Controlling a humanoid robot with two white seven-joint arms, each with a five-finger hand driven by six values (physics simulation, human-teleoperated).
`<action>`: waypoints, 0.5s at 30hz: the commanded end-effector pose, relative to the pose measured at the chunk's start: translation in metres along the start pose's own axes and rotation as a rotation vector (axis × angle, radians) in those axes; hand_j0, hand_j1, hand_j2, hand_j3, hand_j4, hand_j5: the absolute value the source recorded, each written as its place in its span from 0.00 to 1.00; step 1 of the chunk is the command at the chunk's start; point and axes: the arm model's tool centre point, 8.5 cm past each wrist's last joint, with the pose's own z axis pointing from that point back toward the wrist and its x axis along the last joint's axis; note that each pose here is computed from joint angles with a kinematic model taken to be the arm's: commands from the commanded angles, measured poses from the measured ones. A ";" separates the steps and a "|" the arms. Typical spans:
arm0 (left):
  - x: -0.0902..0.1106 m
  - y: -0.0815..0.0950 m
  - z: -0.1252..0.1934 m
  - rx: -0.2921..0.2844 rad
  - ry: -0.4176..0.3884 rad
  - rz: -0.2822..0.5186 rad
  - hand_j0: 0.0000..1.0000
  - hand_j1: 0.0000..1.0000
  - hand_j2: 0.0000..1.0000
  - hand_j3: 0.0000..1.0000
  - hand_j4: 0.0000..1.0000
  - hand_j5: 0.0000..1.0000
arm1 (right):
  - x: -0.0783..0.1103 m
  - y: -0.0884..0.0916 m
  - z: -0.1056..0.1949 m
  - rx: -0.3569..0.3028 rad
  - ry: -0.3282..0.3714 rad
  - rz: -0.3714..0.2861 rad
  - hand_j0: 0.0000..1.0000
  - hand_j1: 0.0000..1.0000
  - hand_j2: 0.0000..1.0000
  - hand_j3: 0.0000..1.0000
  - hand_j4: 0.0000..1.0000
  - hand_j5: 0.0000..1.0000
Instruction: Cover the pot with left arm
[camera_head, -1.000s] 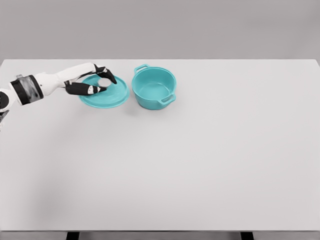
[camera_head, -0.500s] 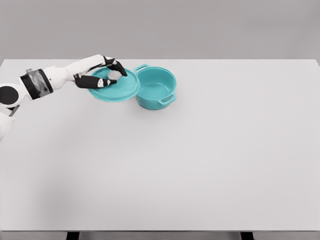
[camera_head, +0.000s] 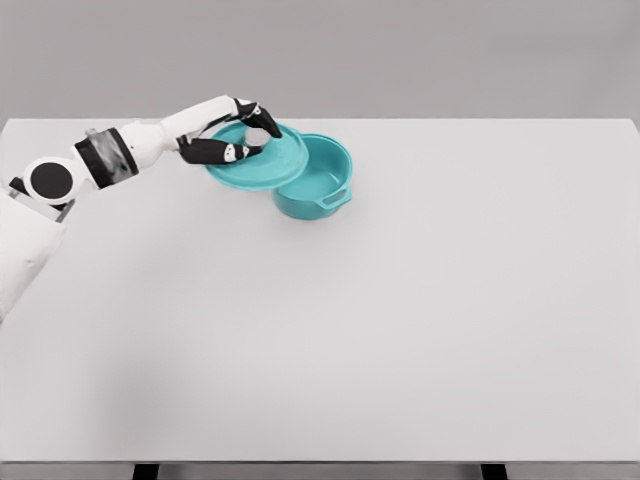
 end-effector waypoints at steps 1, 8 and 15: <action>-0.005 -0.005 -0.005 0.005 0.009 0.024 0.54 0.54 0.54 0.54 0.54 0.54 | -0.001 0.000 0.000 0.001 0.000 0.000 1.00 1.00 1.00 1.00 1.00 1.00; -0.004 -0.009 -0.022 0.015 0.005 0.020 0.54 0.54 0.54 0.54 0.54 0.54 | -0.001 0.000 0.000 0.001 0.001 0.001 1.00 1.00 1.00 1.00 1.00 1.00; 0.002 -0.005 -0.026 0.073 -0.033 0.012 0.54 0.54 0.54 0.54 0.54 0.54 | -0.001 0.000 0.000 0.001 0.000 0.000 1.00 1.00 1.00 1.00 1.00 1.00</action>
